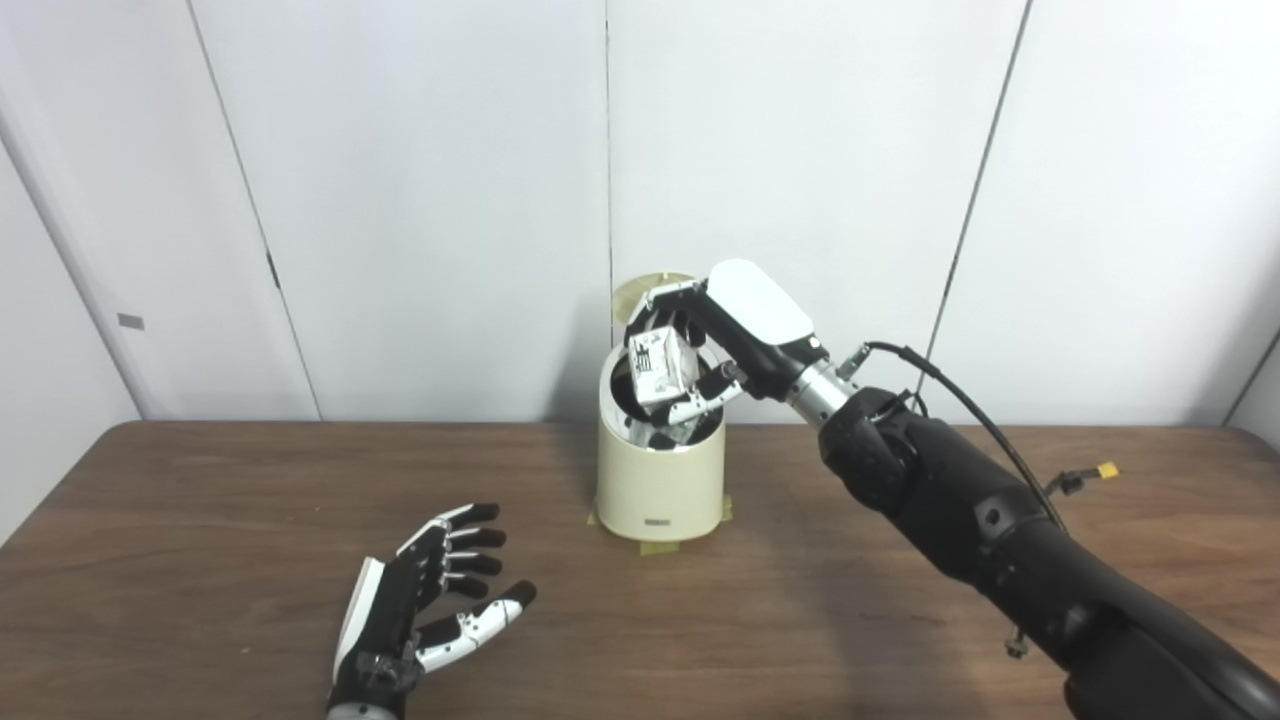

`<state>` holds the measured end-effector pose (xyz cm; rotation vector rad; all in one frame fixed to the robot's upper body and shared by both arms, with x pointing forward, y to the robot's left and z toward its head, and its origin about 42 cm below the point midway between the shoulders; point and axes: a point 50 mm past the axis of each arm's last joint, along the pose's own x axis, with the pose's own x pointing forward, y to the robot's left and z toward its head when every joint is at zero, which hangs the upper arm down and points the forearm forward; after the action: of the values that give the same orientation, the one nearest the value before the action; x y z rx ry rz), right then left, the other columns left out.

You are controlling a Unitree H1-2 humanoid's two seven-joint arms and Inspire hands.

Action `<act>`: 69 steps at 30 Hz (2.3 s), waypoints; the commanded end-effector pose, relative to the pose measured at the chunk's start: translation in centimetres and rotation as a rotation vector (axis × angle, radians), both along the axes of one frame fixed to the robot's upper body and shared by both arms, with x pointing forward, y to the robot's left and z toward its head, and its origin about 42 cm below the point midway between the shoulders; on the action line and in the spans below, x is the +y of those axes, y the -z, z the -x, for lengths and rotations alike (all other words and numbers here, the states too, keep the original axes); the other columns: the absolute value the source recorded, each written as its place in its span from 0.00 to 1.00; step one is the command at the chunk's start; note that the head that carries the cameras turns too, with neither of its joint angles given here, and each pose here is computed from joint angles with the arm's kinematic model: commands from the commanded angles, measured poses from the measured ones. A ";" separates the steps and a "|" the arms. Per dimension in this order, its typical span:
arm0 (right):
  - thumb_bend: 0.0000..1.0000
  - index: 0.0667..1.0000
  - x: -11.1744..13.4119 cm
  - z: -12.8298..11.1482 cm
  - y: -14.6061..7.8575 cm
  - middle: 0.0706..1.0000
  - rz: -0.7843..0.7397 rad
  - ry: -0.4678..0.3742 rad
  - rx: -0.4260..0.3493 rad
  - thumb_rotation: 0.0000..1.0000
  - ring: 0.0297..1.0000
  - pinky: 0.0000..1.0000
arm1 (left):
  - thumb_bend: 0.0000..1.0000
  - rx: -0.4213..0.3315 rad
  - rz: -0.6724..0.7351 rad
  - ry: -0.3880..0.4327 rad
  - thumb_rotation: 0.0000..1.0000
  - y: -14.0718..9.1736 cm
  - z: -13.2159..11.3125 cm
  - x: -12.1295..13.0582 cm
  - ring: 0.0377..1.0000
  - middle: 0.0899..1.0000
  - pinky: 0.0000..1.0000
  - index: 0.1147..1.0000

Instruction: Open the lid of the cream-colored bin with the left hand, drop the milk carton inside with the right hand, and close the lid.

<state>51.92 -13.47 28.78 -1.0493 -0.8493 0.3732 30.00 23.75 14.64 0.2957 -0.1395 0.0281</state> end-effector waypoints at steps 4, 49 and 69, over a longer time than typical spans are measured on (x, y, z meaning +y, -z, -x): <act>0.79 0.65 -1.0 -0.9 -2.8 0.67 0.109 0.044 -0.108 0.13 0.61 0.50 | 0.65 -0.058 0.001 0.020 0.10 -1.3 -0.5 -0.3 0.63 0.68 0.59 0.74; 0.83 0.77 -10.5 10.3 4.3 0.71 -0.742 0.116 0.179 0.19 0.52 0.40 | 0.65 -0.063 -0.017 0.038 0.12 -0.9 -1.2 0.3 0.63 0.68 0.60 0.73; 0.88 0.88 -10.7 15.1 11.7 0.81 -0.940 0.104 0.474 0.28 0.71 0.59 | 0.80 -0.212 -0.028 0.112 0.32 -4.2 -2.8 0.5 0.78 0.81 0.67 0.83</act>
<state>35.92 -23.81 15.00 -0.1051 -0.3576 0.1023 31.23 24.42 15.11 0.2964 -0.2291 -0.0350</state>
